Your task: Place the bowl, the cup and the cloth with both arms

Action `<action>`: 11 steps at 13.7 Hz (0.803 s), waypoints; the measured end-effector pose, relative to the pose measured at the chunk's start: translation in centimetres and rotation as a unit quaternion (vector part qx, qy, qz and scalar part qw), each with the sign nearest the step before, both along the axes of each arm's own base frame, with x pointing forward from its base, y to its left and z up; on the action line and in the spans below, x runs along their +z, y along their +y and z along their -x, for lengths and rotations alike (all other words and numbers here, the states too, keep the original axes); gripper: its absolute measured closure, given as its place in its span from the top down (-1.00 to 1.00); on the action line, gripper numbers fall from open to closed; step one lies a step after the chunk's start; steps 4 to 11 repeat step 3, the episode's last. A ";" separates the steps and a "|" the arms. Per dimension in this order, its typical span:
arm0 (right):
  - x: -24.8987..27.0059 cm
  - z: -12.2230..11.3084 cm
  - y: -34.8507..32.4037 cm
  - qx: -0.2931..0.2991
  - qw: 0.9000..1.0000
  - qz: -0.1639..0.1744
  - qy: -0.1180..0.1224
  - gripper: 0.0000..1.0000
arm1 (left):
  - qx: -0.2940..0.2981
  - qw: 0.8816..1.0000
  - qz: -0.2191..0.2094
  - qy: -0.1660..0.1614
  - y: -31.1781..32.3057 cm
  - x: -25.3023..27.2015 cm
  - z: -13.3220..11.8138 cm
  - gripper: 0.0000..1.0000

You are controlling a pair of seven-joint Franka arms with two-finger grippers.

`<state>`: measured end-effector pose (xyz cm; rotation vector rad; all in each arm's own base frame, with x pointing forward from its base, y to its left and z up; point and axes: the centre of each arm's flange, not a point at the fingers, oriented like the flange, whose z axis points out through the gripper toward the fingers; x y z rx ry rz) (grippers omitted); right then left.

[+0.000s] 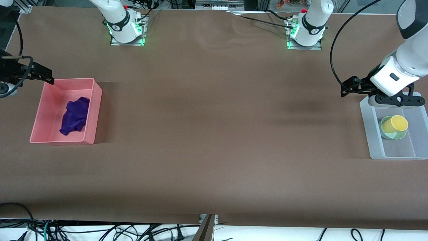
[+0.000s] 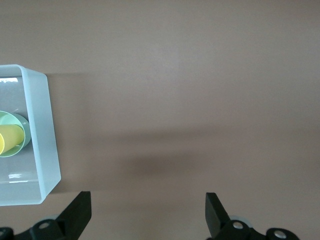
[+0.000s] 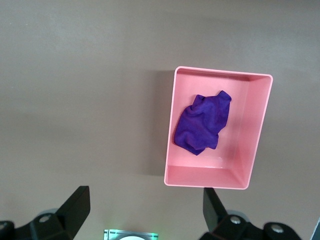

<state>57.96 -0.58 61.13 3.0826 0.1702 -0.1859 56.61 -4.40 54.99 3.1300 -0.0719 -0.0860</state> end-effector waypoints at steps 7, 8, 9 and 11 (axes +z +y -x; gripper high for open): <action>0.0 0.0 0.0 0.000 1.000 0.000 0.000 1.00 | -0.002 1.000 0.000 0.000 -0.5 -0.1 0.1 1.00; 0.0 0.0 0.0 0.000 1.000 0.000 0.000 1.00 | -0.002 1.000 0.000 0.000 -0.5 -0.1 0.1 1.00; 0.0 0.0 0.0 0.000 1.000 0.000 0.000 1.00 | -0.002 1.000 0.000 0.000 -0.5 -0.1 0.1 1.00; 0.0 0.0 0.0 0.000 1.000 0.000 0.000 1.00 | -0.002 1.000 0.000 0.000 -0.5 -0.1 0.1 1.00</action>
